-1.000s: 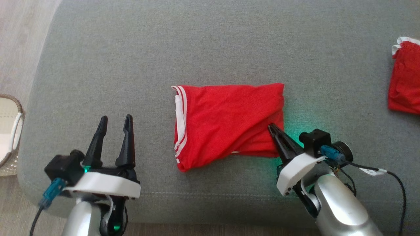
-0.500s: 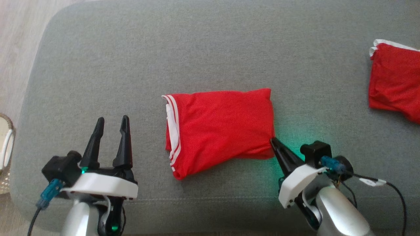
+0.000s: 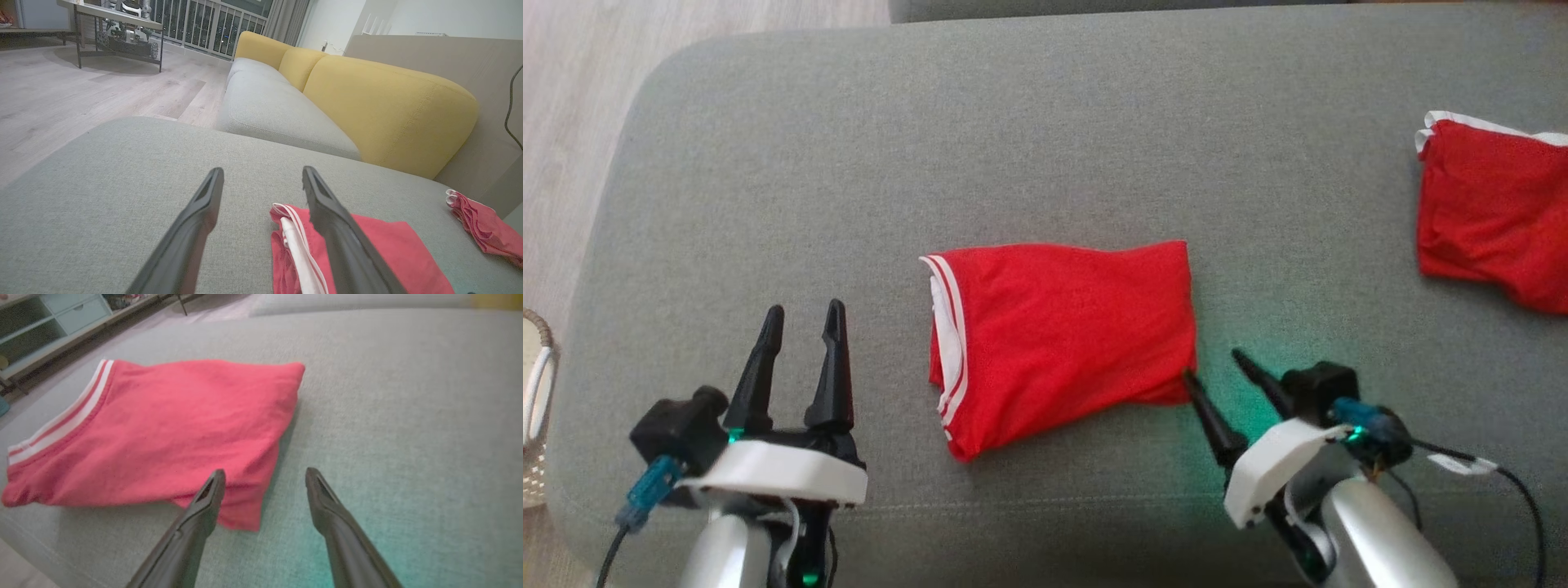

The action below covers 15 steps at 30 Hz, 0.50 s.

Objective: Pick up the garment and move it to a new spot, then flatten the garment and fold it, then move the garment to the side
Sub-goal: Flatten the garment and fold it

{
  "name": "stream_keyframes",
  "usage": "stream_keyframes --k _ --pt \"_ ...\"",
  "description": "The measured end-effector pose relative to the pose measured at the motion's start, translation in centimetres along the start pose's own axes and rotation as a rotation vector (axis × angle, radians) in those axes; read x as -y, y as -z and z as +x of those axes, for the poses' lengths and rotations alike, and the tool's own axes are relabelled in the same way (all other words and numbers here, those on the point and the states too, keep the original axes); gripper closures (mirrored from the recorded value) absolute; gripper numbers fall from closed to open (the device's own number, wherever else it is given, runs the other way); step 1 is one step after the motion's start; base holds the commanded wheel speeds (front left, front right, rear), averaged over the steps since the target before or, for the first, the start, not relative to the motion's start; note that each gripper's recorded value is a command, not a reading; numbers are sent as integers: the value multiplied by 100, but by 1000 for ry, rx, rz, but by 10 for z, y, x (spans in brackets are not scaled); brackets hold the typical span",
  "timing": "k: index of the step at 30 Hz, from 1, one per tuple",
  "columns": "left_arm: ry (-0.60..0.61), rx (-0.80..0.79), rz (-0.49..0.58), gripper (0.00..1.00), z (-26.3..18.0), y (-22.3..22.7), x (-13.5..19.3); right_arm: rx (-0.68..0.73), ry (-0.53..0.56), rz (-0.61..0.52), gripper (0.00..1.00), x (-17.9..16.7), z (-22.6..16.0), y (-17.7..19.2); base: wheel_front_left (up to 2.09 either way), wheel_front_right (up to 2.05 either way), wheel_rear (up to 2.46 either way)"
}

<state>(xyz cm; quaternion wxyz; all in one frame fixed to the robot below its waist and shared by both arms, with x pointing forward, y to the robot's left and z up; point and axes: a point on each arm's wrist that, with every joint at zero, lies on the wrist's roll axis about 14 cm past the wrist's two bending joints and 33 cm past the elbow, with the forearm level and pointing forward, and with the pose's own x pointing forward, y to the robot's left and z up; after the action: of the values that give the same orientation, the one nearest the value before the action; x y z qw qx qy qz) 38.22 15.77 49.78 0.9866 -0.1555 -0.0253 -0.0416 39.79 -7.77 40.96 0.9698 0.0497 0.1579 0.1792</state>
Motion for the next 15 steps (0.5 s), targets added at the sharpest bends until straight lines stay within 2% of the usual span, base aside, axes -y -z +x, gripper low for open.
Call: stream_keyframes --k 3,10,15 --pt "-5 -1 0 0 -4 0 -1 101 27 5 0 9 0 -26 0 0 0" --pt "5 30 0 0 -2 -10 3 339 84 -66 0 26 -13 -91 0 0 0" --pt "22 21 -3 0 -3 -7 9 346 126 -68 0 37 -29 -86 0 0 0"
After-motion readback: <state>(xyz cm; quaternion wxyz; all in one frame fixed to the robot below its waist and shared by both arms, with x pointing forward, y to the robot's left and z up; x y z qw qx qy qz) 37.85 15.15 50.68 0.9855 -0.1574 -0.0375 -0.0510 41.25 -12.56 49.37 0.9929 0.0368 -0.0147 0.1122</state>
